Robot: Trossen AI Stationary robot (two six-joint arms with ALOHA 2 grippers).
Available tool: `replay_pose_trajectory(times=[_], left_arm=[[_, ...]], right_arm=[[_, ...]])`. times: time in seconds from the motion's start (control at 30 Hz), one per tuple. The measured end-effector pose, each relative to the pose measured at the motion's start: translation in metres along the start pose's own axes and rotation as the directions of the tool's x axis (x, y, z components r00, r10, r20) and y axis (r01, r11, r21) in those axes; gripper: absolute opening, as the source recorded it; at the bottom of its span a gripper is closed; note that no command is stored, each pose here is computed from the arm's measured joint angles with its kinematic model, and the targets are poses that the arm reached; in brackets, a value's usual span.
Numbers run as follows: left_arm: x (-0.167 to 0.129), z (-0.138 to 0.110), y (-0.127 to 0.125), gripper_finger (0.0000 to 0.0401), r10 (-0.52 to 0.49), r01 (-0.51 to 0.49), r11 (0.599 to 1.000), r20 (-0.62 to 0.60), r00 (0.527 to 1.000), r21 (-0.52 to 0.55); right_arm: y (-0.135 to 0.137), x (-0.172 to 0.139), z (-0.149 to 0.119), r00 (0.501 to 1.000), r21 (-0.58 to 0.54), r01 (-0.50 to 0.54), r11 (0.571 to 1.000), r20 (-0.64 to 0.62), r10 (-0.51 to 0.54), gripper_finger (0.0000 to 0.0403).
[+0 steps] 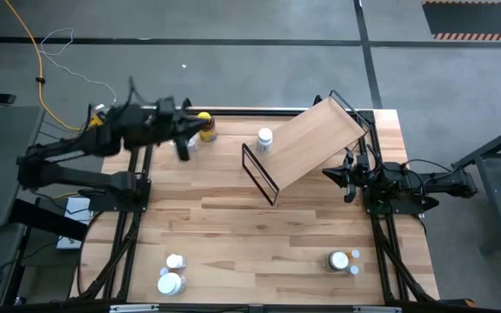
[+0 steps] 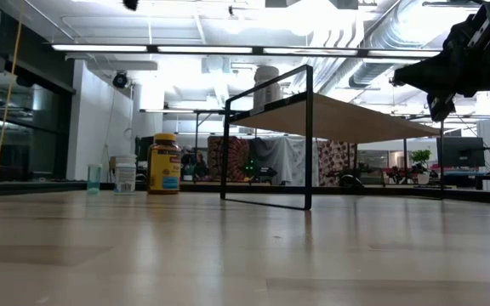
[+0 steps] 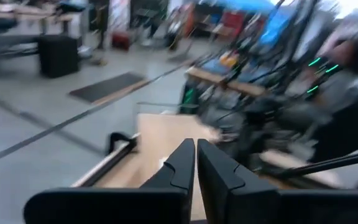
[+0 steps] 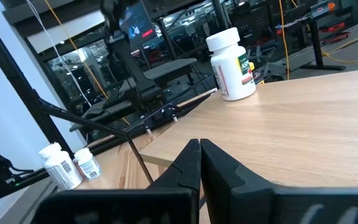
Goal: Pick and place medicine bottles onto shelf by color
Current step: Put the large white pill bottle on the shelf
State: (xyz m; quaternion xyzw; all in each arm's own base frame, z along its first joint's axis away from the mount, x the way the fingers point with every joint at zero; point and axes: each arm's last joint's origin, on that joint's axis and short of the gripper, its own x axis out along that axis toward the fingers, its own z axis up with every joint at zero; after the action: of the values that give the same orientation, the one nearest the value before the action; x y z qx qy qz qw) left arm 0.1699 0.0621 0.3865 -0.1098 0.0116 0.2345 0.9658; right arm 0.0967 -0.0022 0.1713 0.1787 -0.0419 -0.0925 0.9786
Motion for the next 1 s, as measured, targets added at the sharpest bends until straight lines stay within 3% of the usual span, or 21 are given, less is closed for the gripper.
replay_pose_trajectory(times=[0.2,0.4,0.47,0.53,0.6,0.7,0.8,0.87,0.93,1.0], left_arm=[[-0.034,-0.043,0.003,0.0003,-0.096,0.104,0.991,0.085,0.992,-0.088],[-0.054,-0.053,0.003,0.0003,-0.153,0.164,0.982,0.115,0.982,-0.096],[-0.057,-0.053,0.004,0.0002,-0.159,0.172,0.98,0.127,0.979,-0.097],[-0.06,-0.052,0.004,0.0001,-0.163,0.177,0.979,0.138,0.977,-0.098],[-0.061,-0.051,0.004,0.0001,-0.163,0.178,0.979,0.143,0.976,-0.099],[-0.062,-0.051,0.004,0.0003,-0.163,0.178,0.979,0.144,0.976,-0.099],[-0.061,-0.051,0.004,0.0002,-0.163,0.177,0.979,0.142,0.976,-0.098],[-0.061,-0.051,0.004,0.0001,-0.163,0.177,0.979,0.142,0.976,-0.099],[-0.061,-0.051,0.004,0.0001,-0.157,0.172,0.98,0.143,0.977,-0.099],[-0.061,-0.051,0.005,0.0001,-0.144,0.16,0.982,0.145,0.979,-0.101]], right_arm=[[0.0,0.0,0.0,1.0,0.026,0.002,1.0,0.001,-0.002,0.0],[0.0,0.0,0.001,1.0,0.039,0.006,0.999,0.008,-0.006,0.0],[0.001,0.0,0.004,0.999,0.143,-0.008,0.99,0.048,0.001,0.0],[0.003,-0.001,0.013,0.99,0.311,-0.035,0.95,0.142,-0.01,0.0],[0.003,-0.002,0.02,0.972,0.47,-0.071,0.88,0.229,-0.044,0.0],[0.005,-0.006,0.032,0.932,0.578,-0.166,0.799,0.356,-0.064,0.0],[0.01,-0.012,0.049,0.858,0.51,-0.287,0.811,0.513,-0.02,0.0],[0.014,-0.013,0.062,0.826,0.465,-0.305,0.831,0.563,-0.012,0.0],[0.021,-0.008,0.078,0.842,0.445,-0.261,0.857,0.538,-0.023,0.0],[0.03,0.005,0.092,0.895,0.436,-0.174,0.883,0.445,-0.043,0.0]])
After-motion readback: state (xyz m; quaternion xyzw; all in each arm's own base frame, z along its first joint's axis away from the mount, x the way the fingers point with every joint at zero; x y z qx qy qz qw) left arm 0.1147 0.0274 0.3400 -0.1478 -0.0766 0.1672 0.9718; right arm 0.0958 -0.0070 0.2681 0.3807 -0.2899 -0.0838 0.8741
